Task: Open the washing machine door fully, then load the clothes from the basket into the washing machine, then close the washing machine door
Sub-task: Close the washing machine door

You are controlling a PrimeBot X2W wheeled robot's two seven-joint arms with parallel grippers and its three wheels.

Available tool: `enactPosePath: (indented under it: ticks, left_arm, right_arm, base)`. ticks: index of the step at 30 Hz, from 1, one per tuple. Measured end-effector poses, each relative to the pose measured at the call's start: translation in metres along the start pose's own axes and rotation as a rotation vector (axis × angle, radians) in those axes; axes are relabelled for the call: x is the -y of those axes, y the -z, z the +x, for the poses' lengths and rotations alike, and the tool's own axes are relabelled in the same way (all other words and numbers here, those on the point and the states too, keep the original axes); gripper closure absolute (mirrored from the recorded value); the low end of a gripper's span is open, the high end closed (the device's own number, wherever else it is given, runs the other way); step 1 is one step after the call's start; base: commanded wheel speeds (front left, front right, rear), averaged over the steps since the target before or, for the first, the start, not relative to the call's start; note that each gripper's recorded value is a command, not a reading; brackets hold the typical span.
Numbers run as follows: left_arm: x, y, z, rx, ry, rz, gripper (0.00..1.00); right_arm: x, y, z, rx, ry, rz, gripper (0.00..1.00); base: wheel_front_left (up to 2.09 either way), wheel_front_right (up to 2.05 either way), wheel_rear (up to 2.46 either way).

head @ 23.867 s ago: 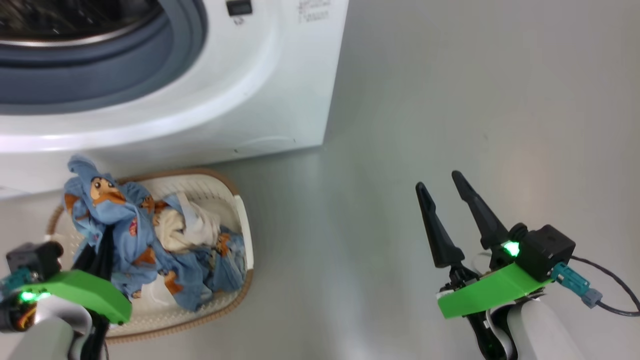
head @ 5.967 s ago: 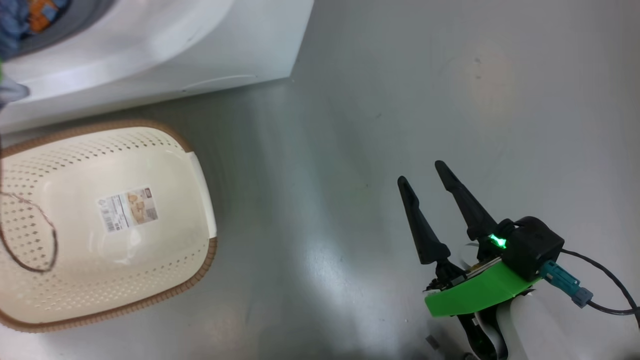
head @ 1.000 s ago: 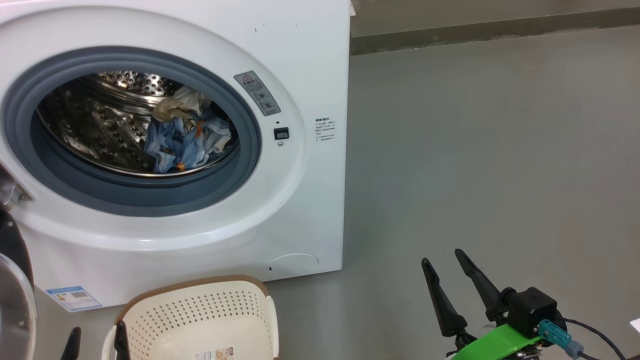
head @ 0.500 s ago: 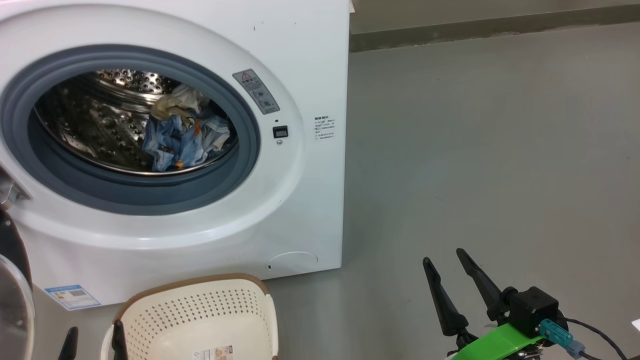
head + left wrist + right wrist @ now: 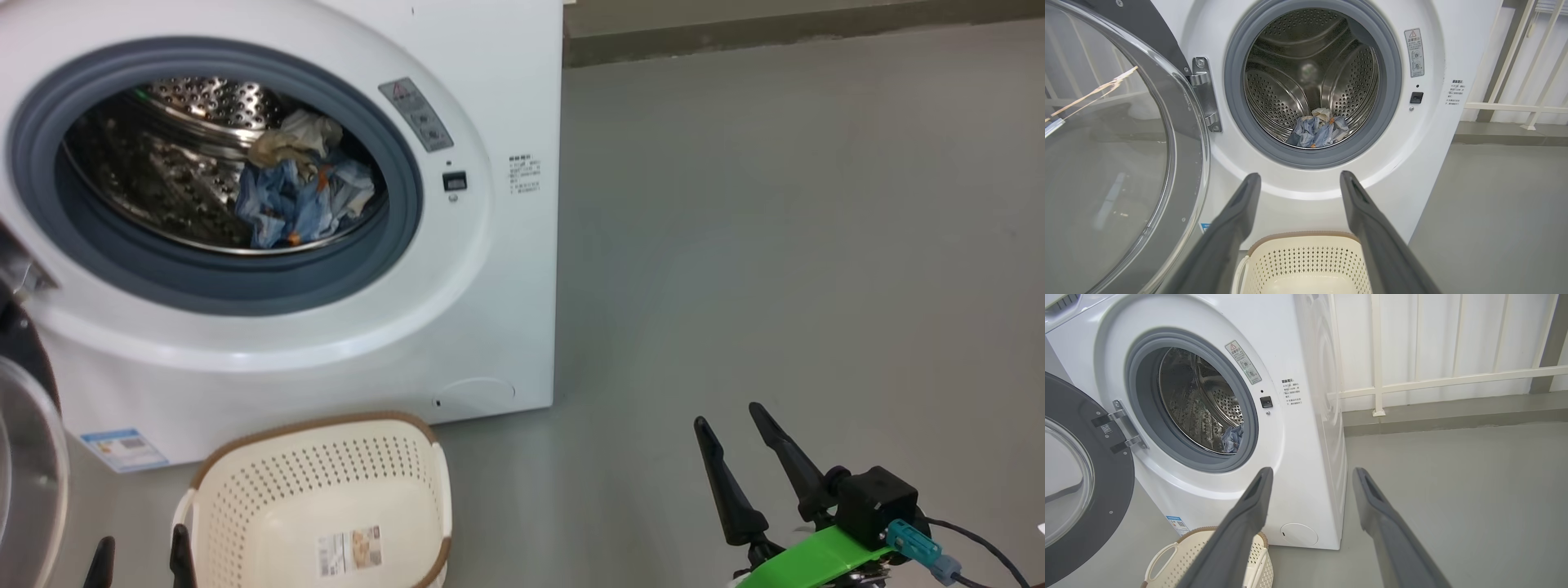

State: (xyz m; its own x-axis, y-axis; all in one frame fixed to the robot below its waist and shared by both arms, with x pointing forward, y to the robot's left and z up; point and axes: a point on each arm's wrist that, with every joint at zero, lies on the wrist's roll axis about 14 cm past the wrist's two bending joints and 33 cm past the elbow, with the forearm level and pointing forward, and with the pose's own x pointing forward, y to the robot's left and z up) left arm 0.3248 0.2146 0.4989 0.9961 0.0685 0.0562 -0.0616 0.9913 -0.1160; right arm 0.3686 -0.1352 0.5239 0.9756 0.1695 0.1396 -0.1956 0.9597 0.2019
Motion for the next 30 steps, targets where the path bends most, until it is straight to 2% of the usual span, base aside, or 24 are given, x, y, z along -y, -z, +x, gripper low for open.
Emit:
enactPosePath:
  ticks: [13,30]
  left_arm:
    - [0.0,0.001,-0.001,-0.001,0.003,-0.004,0.0]
    - [-0.003,-0.004,-0.01,0.016,-0.011,-0.017,0.0]
  right_arm:
    - [0.001,0.004,-0.003,-0.012,0.006,0.004,0.0]
    - [-0.01,0.0,0.002,0.002,-0.029,0.004,0.0]
  base:
    - [-1.67,1.67,0.0]
    - [-0.16,0.16,0.0]
